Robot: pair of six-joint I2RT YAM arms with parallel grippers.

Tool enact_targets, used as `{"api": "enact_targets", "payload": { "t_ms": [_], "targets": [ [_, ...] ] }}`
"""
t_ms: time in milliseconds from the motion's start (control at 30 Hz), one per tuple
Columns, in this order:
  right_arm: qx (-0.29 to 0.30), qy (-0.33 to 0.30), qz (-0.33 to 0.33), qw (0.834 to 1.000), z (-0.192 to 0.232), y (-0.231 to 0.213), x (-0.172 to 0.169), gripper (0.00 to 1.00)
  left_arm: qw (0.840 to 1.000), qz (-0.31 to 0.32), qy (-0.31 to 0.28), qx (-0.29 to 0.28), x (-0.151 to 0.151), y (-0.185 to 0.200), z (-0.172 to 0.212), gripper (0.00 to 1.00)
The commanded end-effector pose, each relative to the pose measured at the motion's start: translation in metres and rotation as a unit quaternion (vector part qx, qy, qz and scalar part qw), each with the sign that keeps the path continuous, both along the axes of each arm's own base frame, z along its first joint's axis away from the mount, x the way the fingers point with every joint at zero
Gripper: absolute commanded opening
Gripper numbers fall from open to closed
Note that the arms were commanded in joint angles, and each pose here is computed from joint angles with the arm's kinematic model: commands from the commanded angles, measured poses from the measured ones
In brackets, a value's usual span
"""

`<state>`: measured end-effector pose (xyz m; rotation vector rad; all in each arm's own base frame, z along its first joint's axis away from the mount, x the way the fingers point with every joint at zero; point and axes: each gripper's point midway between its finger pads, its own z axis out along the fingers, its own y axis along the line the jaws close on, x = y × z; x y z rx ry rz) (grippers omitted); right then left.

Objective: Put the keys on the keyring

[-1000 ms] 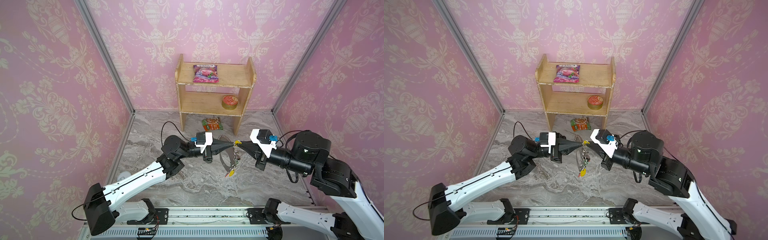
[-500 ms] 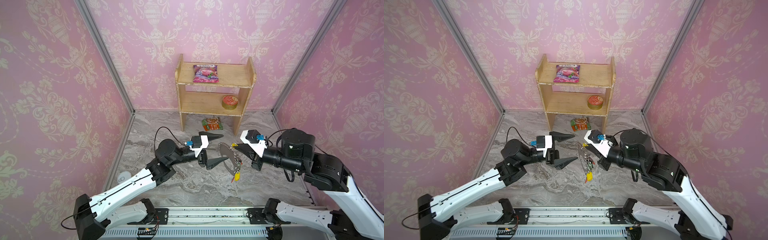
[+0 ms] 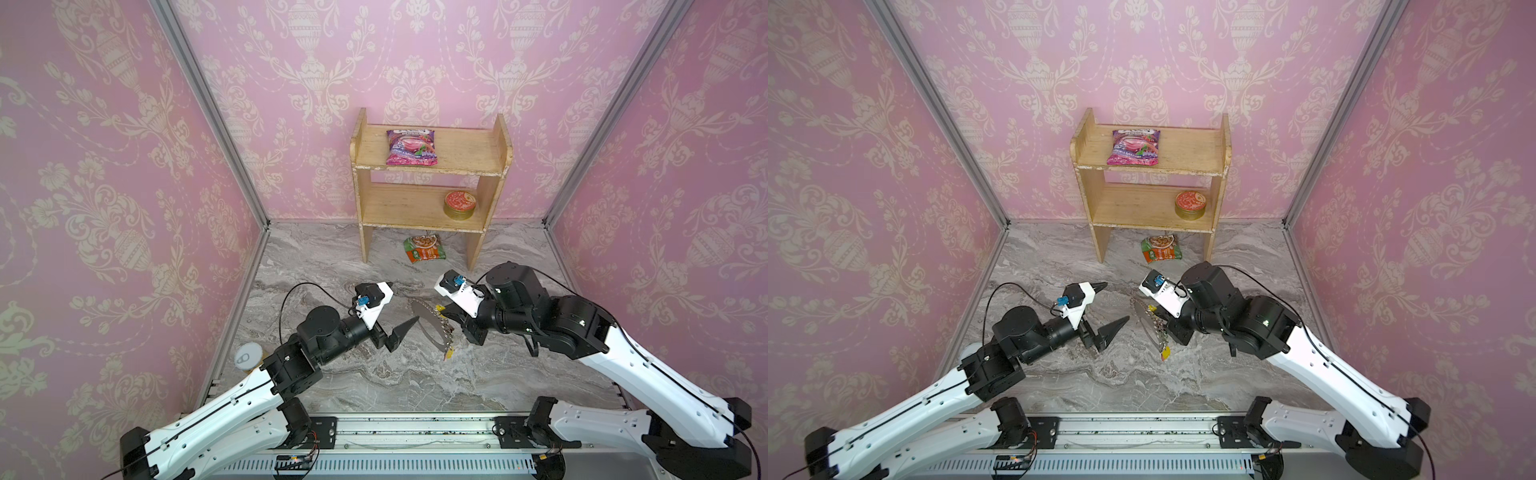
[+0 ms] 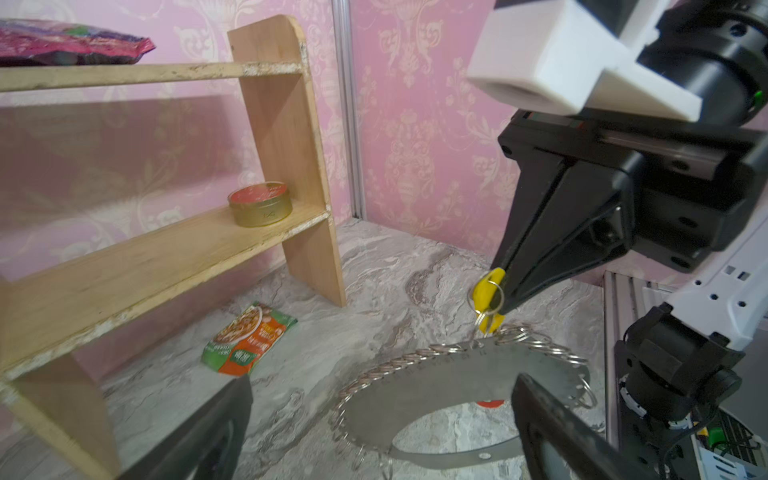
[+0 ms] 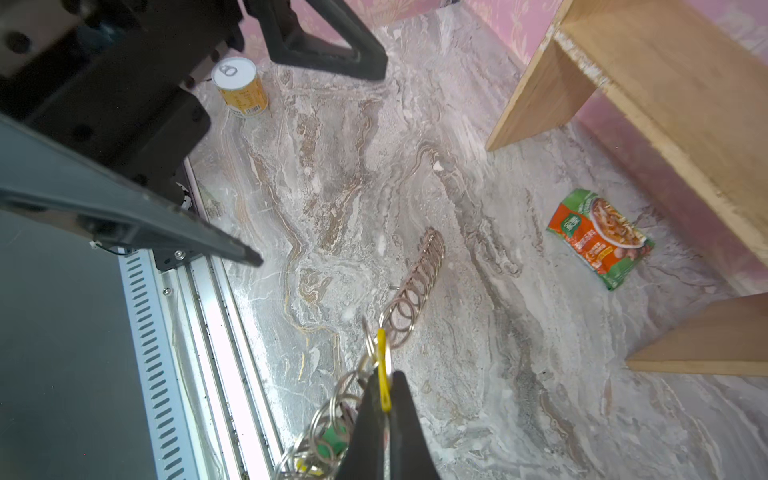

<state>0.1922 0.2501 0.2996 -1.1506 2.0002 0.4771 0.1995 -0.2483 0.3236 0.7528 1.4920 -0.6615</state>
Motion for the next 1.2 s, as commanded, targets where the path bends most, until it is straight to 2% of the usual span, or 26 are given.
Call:
{"api": "enact_targets", "payload": {
  "t_ms": [0,100,133,333,600,867,967,1167],
  "targets": [
    [0.059,0.026,-0.008,0.998,-0.002,0.023,0.007,0.0,0.995,0.09,0.029,0.018,0.01,0.037,-0.013,0.99],
    [0.072,0.055,-0.008,0.996,-0.02,0.039,0.007,0.0,0.991,0.122,0.038,0.031,0.011,0.053,-0.02,0.99],
    [0.061,0.075,-0.009,0.995,-0.042,0.043,0.004,0.0,0.99,0.129,0.039,0.032,0.011,0.056,-0.021,0.99],
    [0.044,0.111,-0.018,0.993,-0.085,0.059,0.0,0.0,0.988,0.148,0.042,0.022,0.01,0.067,-0.022,0.99],
    [-0.023,0.163,-0.076,0.983,-0.157,0.021,-0.008,0.0,0.987,0.151,0.048,0.02,0.008,0.071,-0.02,0.99],
    [-0.084,0.209,-0.172,0.959,-0.202,-0.033,-0.016,0.0,0.984,0.166,0.058,0.03,0.016,0.068,-0.024,0.99],
    [-0.09,0.214,-0.214,0.949,-0.208,-0.05,-0.013,0.25,0.981,0.18,0.064,0.03,0.021,0.069,-0.027,0.99],
    [-0.058,0.19,-0.255,0.946,-0.186,-0.071,0.004,0.4,0.968,0.243,0.05,0.049,0.038,0.082,-0.041,0.99]
  ]
}}
